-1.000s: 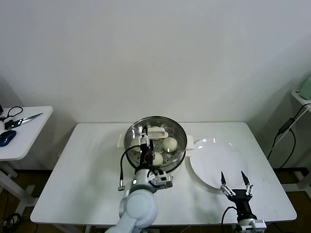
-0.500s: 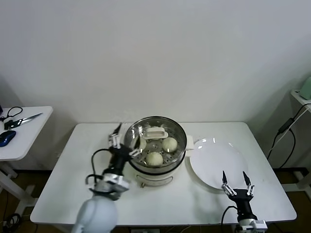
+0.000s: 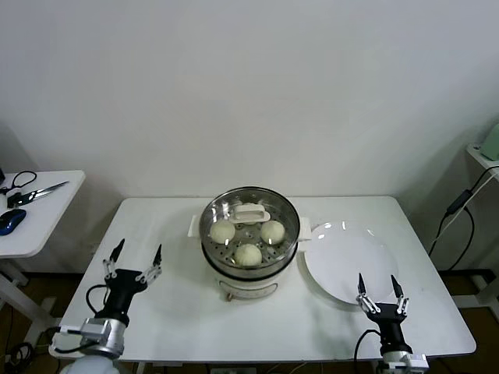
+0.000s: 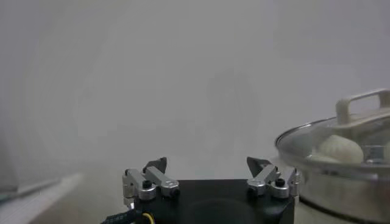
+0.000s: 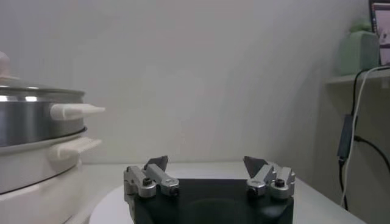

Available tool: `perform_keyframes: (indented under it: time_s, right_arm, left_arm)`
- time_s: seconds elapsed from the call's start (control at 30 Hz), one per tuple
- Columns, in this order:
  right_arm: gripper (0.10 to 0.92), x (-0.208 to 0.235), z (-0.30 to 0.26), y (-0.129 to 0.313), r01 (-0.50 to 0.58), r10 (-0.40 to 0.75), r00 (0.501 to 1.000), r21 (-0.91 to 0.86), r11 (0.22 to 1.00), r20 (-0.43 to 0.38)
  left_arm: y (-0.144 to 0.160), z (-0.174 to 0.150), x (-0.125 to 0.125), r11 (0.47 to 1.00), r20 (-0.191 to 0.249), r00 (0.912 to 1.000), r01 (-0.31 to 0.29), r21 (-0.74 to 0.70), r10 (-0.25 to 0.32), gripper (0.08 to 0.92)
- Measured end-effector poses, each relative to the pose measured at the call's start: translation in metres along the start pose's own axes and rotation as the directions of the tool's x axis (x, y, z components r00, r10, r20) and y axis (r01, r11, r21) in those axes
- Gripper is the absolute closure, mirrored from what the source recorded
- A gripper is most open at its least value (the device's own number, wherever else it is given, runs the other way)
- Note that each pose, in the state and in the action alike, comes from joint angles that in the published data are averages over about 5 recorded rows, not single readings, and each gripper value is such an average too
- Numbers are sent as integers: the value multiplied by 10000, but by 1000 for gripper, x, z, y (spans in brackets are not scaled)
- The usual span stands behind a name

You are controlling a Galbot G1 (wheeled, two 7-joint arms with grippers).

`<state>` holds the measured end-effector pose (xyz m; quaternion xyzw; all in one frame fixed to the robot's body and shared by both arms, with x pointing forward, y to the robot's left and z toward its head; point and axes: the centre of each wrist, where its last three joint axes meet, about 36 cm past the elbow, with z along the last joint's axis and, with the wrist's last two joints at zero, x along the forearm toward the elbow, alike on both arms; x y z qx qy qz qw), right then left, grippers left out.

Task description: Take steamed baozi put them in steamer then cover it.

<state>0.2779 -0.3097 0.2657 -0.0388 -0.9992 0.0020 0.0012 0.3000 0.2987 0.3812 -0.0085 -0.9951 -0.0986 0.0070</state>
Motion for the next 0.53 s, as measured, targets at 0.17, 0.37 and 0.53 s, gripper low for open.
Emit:
perform_keyframes:
  time_s: [0.17,0.37,0.53]
  right_arm:
    - [200,-1,0,0,-9,10,10000,-36,10000,51]
    - [200,0,1,-1,-1,2,10000,-17,10000,58]
    - [200,1,1,-3,-11,11,10000,-4,10000,80]
  left_arm:
    - [0,31,16,9963,-300,9995,162,843,-137,177]
    - [-3,51,29,9891,-491,9985,312,1440,-244,177]
    - [-3,60,35,9850,-572,9979,408,1678,-316,177]
